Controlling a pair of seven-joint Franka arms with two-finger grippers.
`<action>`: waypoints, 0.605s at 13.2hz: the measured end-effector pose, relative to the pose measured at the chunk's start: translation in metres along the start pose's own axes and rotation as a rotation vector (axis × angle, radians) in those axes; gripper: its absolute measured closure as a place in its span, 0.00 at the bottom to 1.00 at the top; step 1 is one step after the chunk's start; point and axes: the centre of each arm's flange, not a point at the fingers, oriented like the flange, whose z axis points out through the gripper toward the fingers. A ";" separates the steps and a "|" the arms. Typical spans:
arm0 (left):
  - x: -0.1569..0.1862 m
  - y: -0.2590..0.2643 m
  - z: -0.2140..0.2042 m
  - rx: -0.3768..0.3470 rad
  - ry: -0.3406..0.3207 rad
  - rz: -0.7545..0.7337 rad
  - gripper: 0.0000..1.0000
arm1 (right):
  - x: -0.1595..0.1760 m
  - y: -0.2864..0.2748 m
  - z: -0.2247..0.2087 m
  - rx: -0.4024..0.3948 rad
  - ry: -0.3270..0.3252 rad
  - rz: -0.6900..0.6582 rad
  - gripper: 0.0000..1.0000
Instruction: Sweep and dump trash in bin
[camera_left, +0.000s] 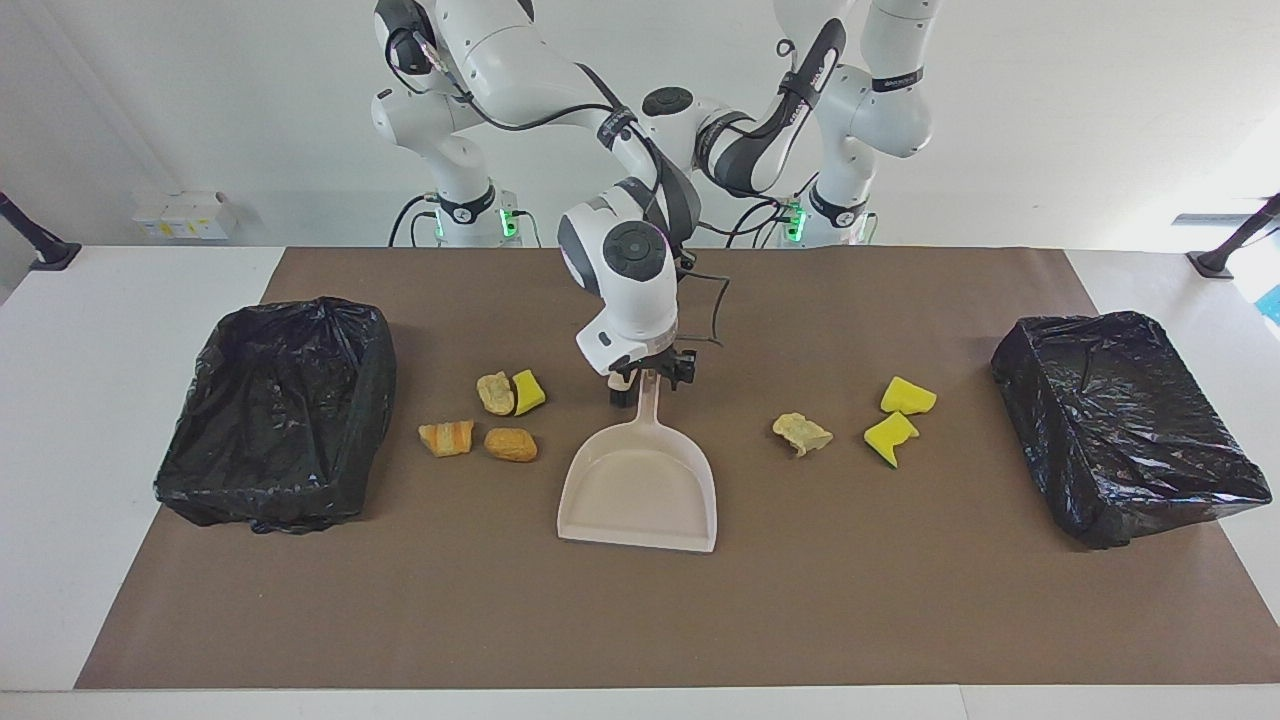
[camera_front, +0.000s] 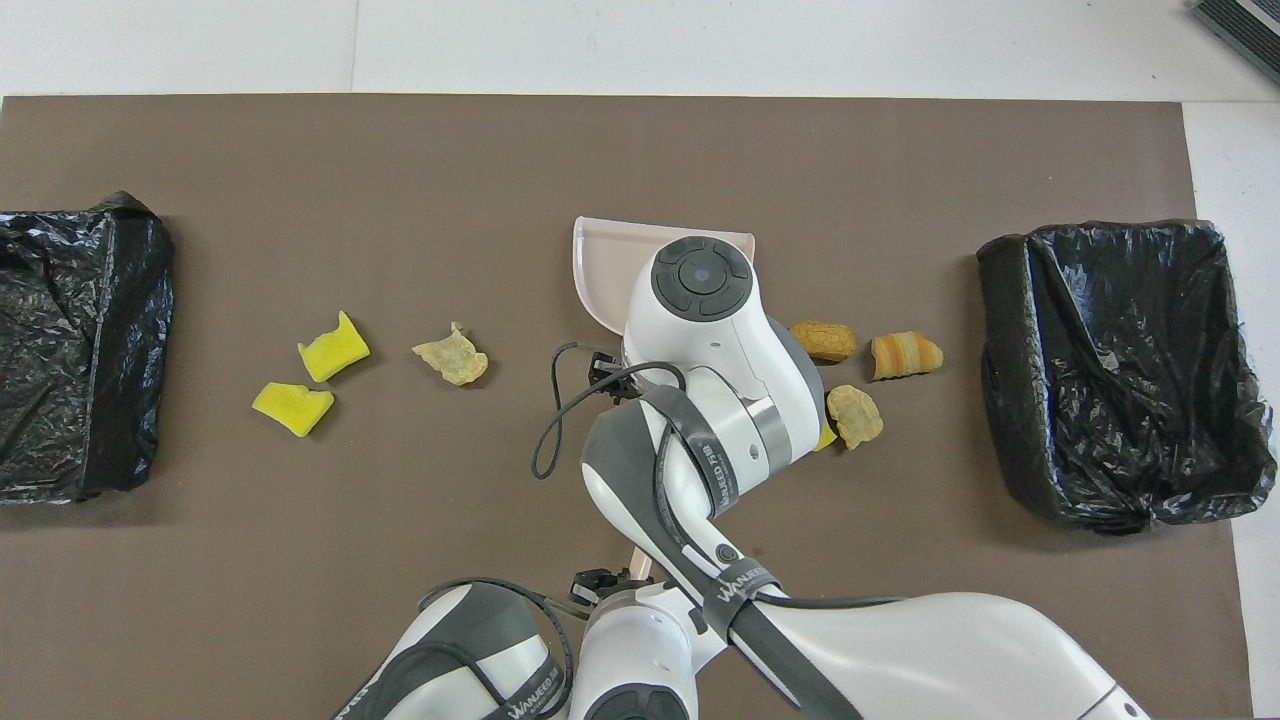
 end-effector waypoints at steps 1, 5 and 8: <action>-0.003 -0.004 -0.005 0.020 -0.019 -0.003 0.74 | -0.001 0.001 0.002 0.001 0.002 -0.001 0.28; -0.006 -0.032 -0.027 0.077 -0.051 -0.016 0.74 | -0.001 0.001 -0.001 0.015 0.016 0.000 0.67; -0.005 -0.064 -0.027 0.099 -0.046 0.038 0.74 | 0.007 0.004 -0.004 0.035 0.040 -0.039 0.67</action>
